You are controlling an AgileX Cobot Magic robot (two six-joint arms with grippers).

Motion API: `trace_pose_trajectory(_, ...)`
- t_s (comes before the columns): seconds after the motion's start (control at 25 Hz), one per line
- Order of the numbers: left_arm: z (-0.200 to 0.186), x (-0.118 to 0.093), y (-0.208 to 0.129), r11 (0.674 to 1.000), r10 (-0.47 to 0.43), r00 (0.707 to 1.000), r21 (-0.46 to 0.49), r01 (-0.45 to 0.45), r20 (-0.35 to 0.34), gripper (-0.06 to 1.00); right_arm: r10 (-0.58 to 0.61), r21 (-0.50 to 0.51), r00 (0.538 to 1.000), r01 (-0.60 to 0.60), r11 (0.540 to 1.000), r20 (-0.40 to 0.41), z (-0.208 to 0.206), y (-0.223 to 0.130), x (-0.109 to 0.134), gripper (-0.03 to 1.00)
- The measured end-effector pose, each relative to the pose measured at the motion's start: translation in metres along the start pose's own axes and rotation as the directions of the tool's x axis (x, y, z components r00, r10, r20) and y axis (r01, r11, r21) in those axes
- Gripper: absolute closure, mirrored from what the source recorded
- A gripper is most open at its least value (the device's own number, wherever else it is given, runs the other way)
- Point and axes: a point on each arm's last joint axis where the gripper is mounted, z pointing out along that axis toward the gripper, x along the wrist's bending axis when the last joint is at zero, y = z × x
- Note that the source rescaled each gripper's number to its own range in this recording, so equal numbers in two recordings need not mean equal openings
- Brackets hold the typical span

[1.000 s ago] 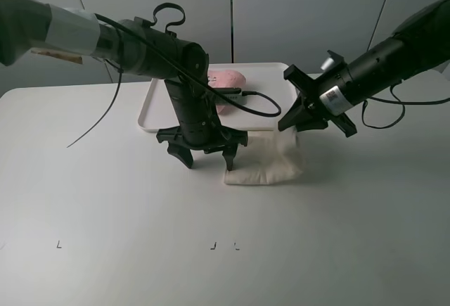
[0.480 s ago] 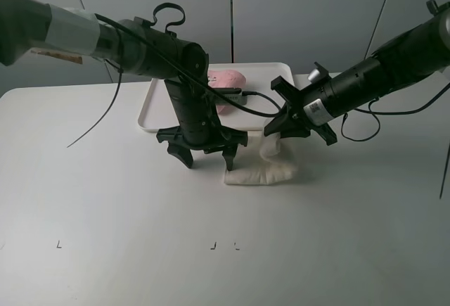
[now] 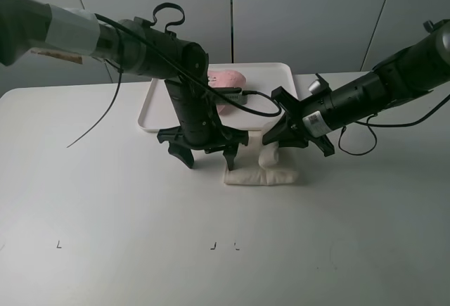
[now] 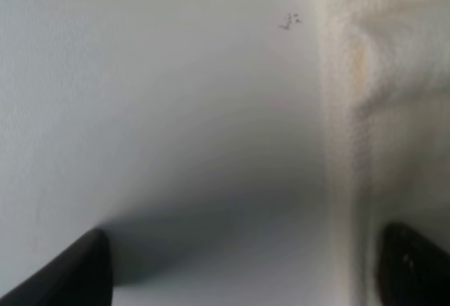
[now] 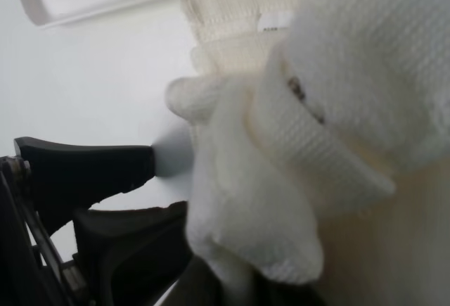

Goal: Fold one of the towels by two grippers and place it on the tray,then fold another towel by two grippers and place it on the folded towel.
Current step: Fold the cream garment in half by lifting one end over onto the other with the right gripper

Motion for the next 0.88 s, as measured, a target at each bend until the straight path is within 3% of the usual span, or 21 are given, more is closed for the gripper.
trace_pose_trajectory(0.6,-0.032,-0.015,0.025,0.999,0.022,0.999,-0.045,-0.02,0.049,-0.03,-0.001,0.0,1.0,0.001,1.0,-0.018,0.007,0.001,-0.006,0.92)
trace_pose_trajectory(0.88,-0.064,-0.003,0.052,0.995,0.005,0.997,-0.102,0.003,0.077,-0.03,-0.008,0.001,1.0,0.008,1.0,-0.027,0.008,0.0,-0.006,0.92)
